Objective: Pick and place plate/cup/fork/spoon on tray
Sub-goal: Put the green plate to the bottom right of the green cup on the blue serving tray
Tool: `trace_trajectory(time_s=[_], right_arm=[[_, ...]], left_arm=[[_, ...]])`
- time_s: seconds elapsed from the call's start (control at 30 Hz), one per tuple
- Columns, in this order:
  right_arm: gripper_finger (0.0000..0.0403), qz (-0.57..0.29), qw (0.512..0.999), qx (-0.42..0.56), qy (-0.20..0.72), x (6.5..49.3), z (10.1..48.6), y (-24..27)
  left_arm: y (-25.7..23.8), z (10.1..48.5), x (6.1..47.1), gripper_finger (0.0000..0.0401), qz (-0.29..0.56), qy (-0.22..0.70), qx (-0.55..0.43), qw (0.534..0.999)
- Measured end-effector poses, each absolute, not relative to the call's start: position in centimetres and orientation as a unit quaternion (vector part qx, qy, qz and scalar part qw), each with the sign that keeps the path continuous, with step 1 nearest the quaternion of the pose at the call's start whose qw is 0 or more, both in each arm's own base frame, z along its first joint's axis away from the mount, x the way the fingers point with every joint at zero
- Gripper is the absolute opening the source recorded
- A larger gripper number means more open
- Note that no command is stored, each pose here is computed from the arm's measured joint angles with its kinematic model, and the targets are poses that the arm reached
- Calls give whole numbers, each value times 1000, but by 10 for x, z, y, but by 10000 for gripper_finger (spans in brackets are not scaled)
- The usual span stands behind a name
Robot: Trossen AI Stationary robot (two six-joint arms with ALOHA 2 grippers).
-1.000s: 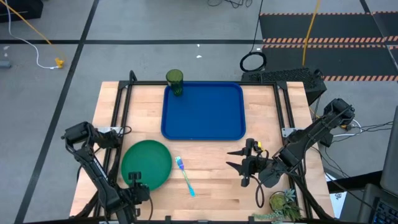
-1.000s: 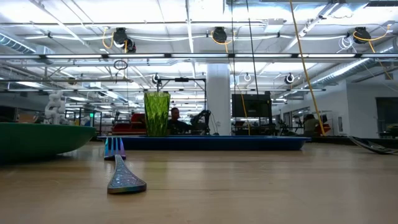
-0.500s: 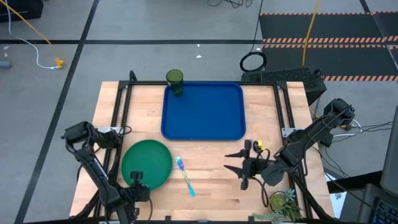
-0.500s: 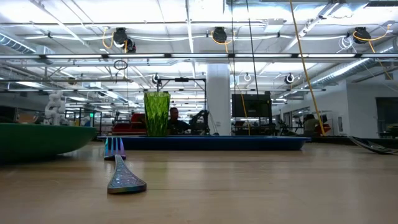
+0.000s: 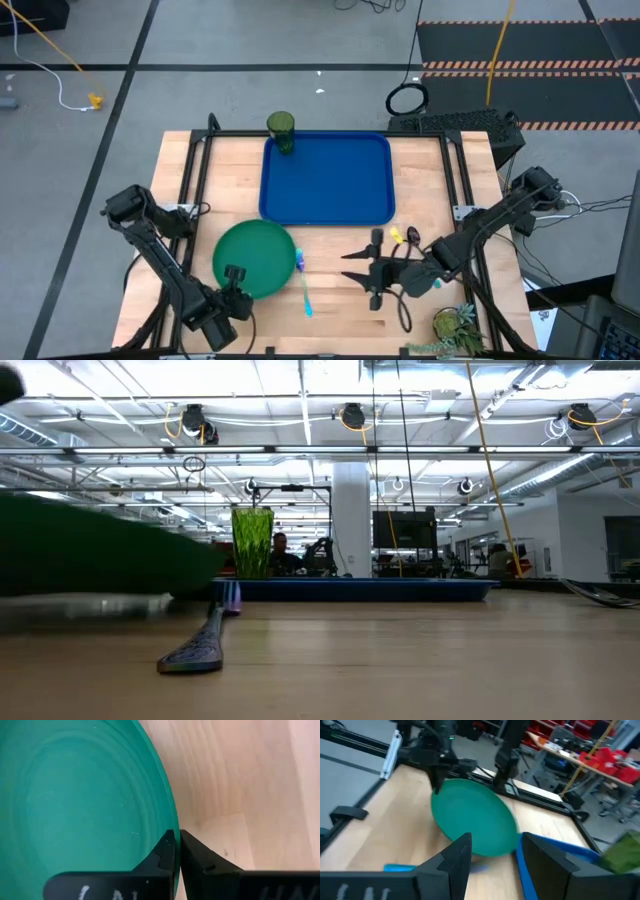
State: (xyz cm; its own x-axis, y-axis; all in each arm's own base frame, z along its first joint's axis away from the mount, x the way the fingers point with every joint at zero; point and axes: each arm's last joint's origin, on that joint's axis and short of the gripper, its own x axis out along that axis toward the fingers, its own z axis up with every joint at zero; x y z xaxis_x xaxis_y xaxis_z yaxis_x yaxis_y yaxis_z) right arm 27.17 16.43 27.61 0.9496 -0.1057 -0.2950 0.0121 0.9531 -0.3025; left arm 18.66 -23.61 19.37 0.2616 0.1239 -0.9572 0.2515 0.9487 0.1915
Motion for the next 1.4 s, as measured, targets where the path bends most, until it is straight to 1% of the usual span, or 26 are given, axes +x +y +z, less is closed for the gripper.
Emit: trace_trajectory(time_s=[0.13, 0.3, 0.43, 0.6, 0.8, 0.97, 1.13, 1.23, 1.3, 1.4], right_arm=[[167, -13, 974, -161, 161, 290, 281, 168], [167, 10, 970, -164, 178, 315, 281, 171], [167, 36, 962, -172, 209, 335, 283, 178], [167, 75, 948, -175, 254, 354, 289, 187], [167, 60, 929, -190, 312, 362, 279, 178], [167, 46, 915, -206, 344, 367, 268, 166], [167, 44, 910, -212, 355, 368, 268, 158], [167, 74, 905, -200, 368, 369, 265, 156], [167, 93, 906, -184, 371, 369, 265, 155], [167, 98, 906, -172, 375, 370, 265, 153]], left_arm=[[-231, 217, 193, 10, -60, 594, 177, 783], [-226, 238, 202, 8, -83, 565, 237, 786], [-217, 246, 213, 9, -86, 553, 286, 777], [-203, 247, 226, 11, -94, 551, 336, 758], [-188, 248, 240, 9, -90, 553, 350, 751], [-186, 248, 244, 9, -98, 545, 364, 749], [-187, 249, 247, 8, -101, 530, 377, 753], [-186, 249, 248, 15, -92, 524, 392, 750], [-183, 249, 250, 13, -88, 526, 390, 751], [-180, 249, 252, 7, -83, 529, 387, 751]])
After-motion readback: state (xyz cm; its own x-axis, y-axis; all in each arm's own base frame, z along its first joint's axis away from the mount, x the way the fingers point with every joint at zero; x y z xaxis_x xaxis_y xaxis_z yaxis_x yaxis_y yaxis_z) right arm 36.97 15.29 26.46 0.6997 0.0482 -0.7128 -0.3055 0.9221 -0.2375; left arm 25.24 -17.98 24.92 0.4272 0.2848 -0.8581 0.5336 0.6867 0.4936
